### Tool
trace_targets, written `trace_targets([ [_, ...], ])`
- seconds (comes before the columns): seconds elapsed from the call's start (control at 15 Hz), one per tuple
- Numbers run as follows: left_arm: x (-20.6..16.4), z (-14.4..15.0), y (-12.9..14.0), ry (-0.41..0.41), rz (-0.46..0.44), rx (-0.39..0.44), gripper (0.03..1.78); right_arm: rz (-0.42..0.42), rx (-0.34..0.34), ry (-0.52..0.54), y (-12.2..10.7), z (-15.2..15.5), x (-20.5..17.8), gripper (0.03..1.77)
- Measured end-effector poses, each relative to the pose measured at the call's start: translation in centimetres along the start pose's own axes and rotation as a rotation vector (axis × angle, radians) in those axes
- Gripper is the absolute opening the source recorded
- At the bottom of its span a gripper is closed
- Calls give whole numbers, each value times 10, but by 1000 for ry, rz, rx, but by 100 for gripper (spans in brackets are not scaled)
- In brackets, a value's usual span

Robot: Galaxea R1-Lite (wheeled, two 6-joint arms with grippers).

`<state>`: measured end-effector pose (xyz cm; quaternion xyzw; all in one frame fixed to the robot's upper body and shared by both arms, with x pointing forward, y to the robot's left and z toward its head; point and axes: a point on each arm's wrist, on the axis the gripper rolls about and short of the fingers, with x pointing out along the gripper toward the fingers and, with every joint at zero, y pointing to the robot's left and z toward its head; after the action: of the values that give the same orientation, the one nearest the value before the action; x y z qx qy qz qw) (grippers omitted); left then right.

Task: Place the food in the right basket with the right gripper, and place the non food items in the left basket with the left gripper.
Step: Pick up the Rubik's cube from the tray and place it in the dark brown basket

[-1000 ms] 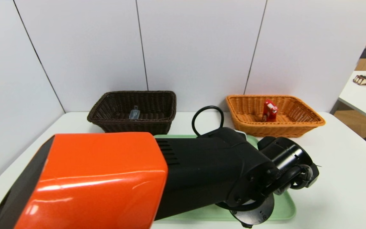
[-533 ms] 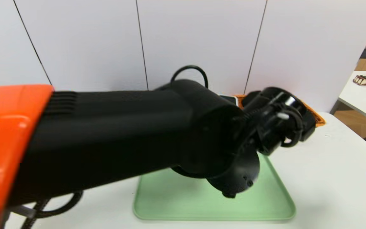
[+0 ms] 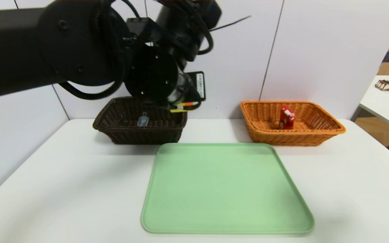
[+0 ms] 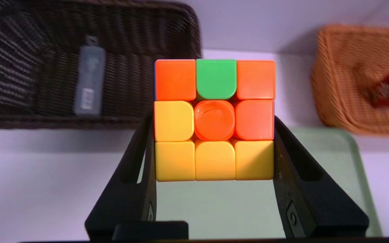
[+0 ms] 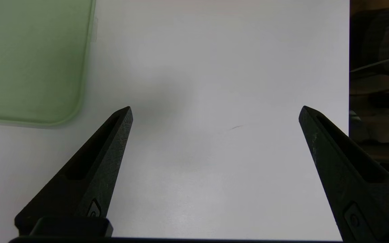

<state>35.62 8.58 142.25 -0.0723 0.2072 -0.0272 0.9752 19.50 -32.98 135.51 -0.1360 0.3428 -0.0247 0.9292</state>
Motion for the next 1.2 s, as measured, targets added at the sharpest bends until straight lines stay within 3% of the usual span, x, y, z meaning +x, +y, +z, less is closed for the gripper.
trace_targets([
  [0.27, 53, 25, 53, -60, 167, 11, 94, 0, 2, -7, 0, 1, -1, 170],
  [0.6, 114, 17, 94, 3, 283, 23, 94, -3, 2, -19, -1, 3, -3, 170],
  [1.2, 132, 7, 99, 41, 298, 33, 94, -1, 1, -16, -1, 2, -4, 170],
])
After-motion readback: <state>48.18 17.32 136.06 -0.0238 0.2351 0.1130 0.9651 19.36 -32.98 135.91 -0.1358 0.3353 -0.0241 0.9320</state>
